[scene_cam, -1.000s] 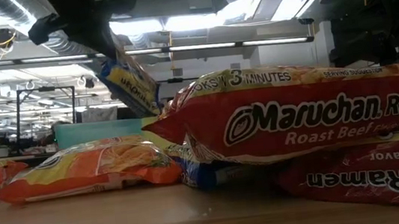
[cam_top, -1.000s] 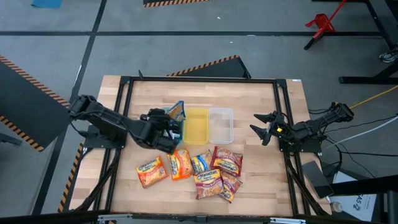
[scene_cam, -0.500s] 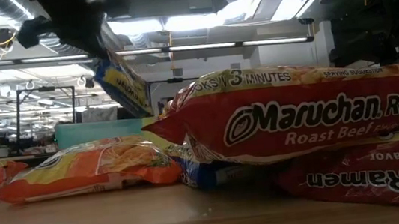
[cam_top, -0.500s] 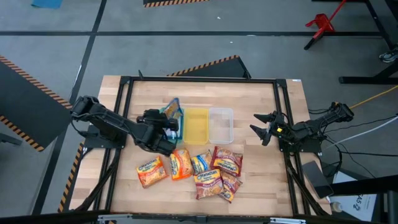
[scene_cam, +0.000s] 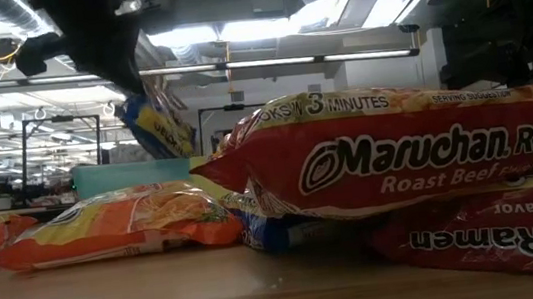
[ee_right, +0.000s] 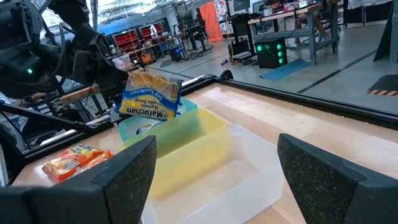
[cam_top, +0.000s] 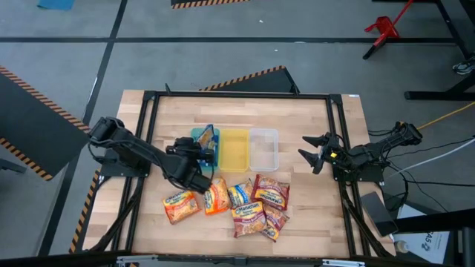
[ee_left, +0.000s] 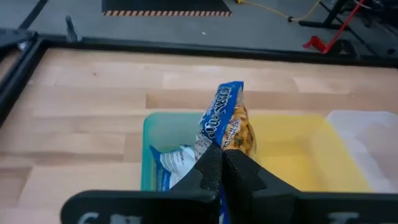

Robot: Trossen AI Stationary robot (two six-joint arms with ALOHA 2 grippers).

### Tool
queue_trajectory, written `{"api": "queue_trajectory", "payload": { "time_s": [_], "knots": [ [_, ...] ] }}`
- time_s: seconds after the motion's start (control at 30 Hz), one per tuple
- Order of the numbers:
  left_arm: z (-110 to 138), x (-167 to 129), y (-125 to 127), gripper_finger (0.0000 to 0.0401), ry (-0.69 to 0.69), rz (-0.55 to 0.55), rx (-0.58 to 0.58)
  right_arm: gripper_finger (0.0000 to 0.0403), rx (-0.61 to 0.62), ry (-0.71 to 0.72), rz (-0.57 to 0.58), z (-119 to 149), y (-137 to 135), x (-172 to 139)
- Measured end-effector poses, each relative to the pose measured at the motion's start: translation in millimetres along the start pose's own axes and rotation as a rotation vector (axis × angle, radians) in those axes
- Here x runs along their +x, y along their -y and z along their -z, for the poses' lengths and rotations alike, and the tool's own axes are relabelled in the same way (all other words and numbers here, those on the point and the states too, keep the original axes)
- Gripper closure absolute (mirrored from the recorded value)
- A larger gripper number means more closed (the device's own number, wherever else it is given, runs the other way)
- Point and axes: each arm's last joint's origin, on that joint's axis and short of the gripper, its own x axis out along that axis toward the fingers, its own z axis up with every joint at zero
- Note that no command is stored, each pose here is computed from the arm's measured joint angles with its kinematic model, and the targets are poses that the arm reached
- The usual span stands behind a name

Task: Sort Maruchan noodles
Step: Put the blue bag into the green bin

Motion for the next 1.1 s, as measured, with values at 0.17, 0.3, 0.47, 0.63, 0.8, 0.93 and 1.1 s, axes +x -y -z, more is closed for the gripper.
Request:
{"api": "queue_trajectory", "payload": {
  "time_s": [0.17, 0.3, 0.47, 0.63, 0.8, 0.93, 1.1],
  "knots": [
    [9.8, 2.5, 3.1, 0.0401, -0.017, -0.012, 0.000, 0.0081, 0.001, -0.003, -0.009, 0.0, -0.3, 0.0],
    [10.3, 1.0, 2.9, 0.0393, -0.019, -0.006, 0.026, 0.0081, 0.000, -0.003, -0.010, 0.0, -0.3, 0.0],
    [13.8, -4.3, 1.3, 0.0357, -0.045, 0.003, 0.100, 0.0081, 0.000, -0.007, -0.025, 0.1, -0.8, 0.0],
    [18.2, -10.6, -0.8, 0.0312, -0.084, 0.012, 0.215, 0.0081, 0.001, -0.011, -0.040, 0.1, -1.3, 0.0],
    [18.3, -18.0, -5.6, 0.0285, -0.108, 0.019, 0.326, 0.0081, 0.001, -0.011, -0.040, 0.1, -1.3, 0.0],
    [10.5, -23.5, -11.8, 0.0285, -0.175, 0.000, 0.338, 0.0081, 0.002, -0.011, -0.041, 0.1, -1.3, -0.1],
    [-3.4, -29.8, -17.0, 0.0285, -0.145, 0.044, 0.339, 0.0081, 0.003, -0.012, -0.041, 0.1, -1.3, 0.0]
  ]
}}
